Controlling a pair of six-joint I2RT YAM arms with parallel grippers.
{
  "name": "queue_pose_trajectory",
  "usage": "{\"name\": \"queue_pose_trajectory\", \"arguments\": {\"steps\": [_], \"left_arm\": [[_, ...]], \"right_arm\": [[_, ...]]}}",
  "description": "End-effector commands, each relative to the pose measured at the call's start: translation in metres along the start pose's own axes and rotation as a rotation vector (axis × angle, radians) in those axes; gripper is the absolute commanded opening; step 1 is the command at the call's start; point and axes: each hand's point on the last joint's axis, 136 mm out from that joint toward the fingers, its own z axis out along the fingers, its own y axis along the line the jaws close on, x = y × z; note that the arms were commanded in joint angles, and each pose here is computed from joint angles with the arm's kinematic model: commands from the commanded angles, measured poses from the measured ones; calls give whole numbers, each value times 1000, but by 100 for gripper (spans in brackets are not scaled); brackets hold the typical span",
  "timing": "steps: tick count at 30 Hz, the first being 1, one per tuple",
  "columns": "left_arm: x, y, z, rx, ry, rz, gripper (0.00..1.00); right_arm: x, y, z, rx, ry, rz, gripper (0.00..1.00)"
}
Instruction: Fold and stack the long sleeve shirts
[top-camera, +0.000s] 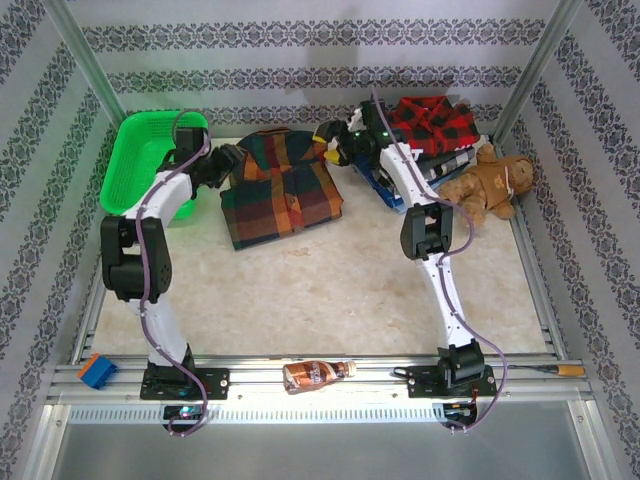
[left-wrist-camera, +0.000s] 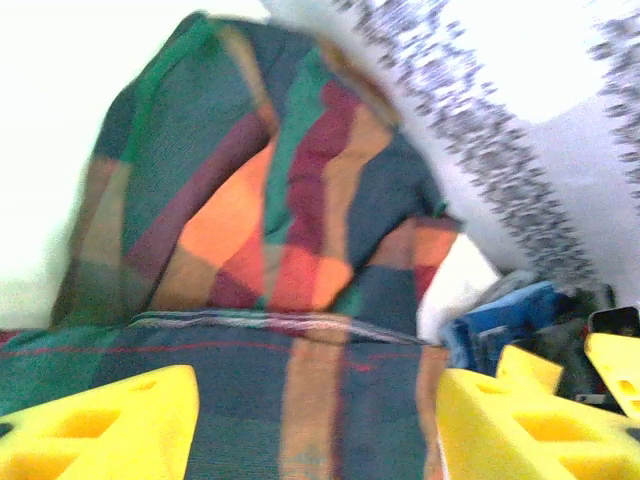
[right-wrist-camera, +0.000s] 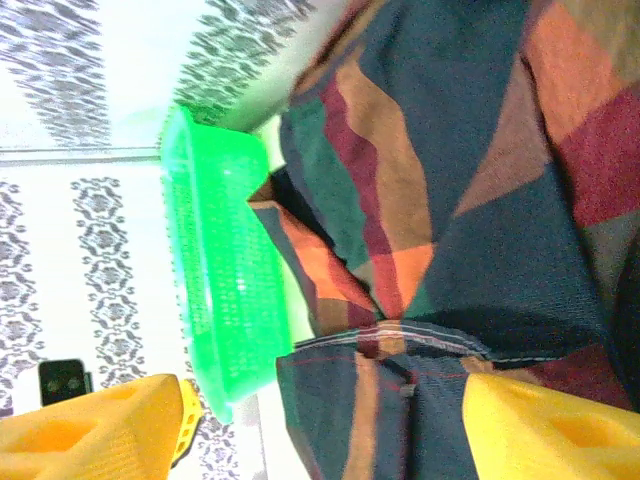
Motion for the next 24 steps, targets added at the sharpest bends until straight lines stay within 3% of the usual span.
{"name": "queue_pose_trajectory", "arguments": {"steps": [1, 3, 7, 10, 13, 16, 24], "left_arm": [[-13, -22, -52, 6, -76, 35, 73], [-3, -25, -64, 24, -66, 49, 77], [17, -33, -73, 48, -15, 94, 77], [84, -45, -68, 82, 149, 208, 76], [119, -42, -47, 69, 207, 226, 64], [141, -34, -19, 53, 247, 218, 62], [156, 21, 35, -114, 251, 197, 57]], "right_arm": [[9, 53, -42, -5, -55, -94, 75], [19, 52, -58, 49, -74, -134, 76], [41, 44, -80, 150, -100, -205, 76], [82, 14, -89, 256, -62, -250, 73], [109, -3, -70, 268, 18, -254, 66], [129, -20, -44, 282, 91, -237, 58], [124, -70, 4, 369, 117, -193, 52]]}}
